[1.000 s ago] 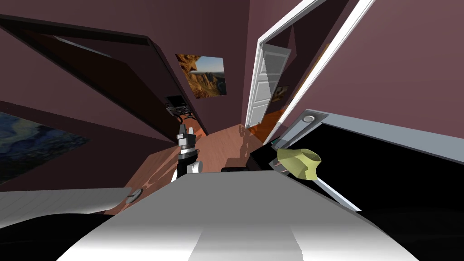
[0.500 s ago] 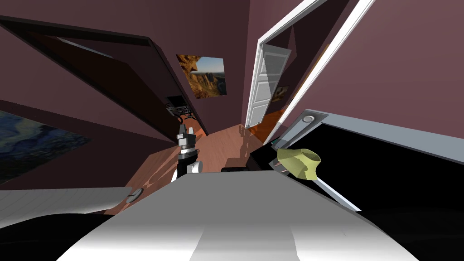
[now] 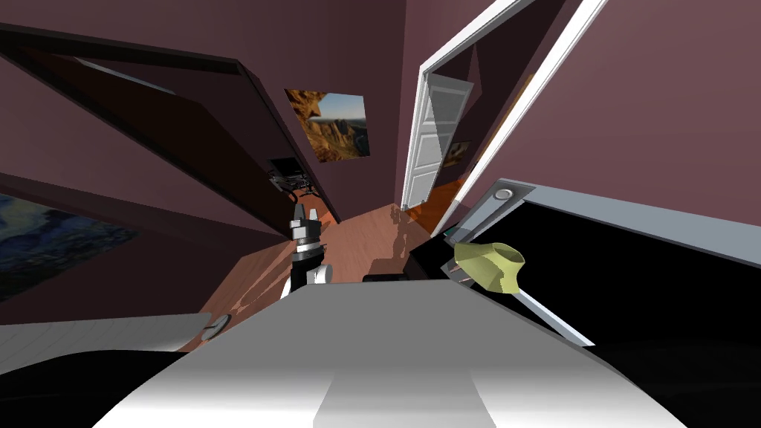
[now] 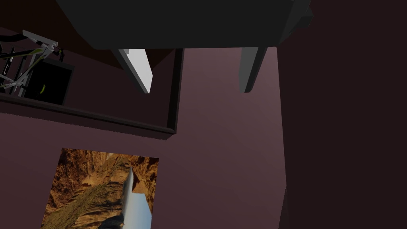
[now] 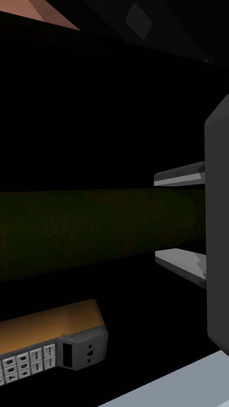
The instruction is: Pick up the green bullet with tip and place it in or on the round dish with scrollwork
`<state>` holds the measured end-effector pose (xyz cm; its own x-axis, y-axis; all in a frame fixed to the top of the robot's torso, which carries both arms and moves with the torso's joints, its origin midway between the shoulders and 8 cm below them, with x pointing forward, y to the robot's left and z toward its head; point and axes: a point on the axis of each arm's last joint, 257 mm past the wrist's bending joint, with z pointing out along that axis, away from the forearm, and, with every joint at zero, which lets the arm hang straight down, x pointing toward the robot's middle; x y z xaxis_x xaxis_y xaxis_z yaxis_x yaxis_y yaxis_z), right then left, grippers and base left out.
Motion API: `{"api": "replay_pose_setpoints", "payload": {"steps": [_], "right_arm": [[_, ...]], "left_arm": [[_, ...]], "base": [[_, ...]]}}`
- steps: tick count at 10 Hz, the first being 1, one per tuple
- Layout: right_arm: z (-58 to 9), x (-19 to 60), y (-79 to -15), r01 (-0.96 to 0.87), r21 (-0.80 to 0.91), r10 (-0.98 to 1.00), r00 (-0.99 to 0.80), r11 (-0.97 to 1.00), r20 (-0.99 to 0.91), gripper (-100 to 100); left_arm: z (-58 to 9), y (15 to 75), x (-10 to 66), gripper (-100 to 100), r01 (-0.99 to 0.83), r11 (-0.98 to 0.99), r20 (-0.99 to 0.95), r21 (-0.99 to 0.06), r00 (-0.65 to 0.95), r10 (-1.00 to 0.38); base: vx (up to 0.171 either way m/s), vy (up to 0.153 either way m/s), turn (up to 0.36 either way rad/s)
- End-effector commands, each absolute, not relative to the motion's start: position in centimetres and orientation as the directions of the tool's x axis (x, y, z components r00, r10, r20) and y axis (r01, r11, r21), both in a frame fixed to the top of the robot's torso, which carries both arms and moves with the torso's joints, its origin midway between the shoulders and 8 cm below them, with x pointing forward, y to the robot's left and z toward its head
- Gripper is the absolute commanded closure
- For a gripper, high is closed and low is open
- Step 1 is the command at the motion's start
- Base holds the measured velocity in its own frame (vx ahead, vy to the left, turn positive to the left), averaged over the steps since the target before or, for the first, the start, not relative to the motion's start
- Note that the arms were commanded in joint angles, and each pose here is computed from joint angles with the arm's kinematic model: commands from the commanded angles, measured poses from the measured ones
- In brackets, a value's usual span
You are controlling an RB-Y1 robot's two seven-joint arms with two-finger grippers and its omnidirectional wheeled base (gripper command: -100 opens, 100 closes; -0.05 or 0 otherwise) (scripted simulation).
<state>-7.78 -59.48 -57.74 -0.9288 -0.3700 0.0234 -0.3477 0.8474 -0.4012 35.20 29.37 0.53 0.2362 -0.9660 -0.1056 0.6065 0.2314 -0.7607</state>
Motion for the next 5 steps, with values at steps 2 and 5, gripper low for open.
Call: {"api": "replay_pose_setpoints", "payload": {"steps": [2,5], "right_arm": [[-56.7,-8.0,-60.8,-0.354,-0.403,-0.378,-0.926,0.844,0.022,100],[-56.5,-8.3,-60.9,-0.356,-0.404,-0.379,-0.925,0.843,0.024,0]], "left_arm": [[0.5,29.4,35.2,0,0.606,0.231,-0.106,-0.761,0.236,-0.966],[0.5,29.4,35.2,0,0.607,0.231,-0.106,-0.761,0.236,-0.966]], "base": [[0.015,0.016,-0.05],[0.015,0.018,-0.05]]}}
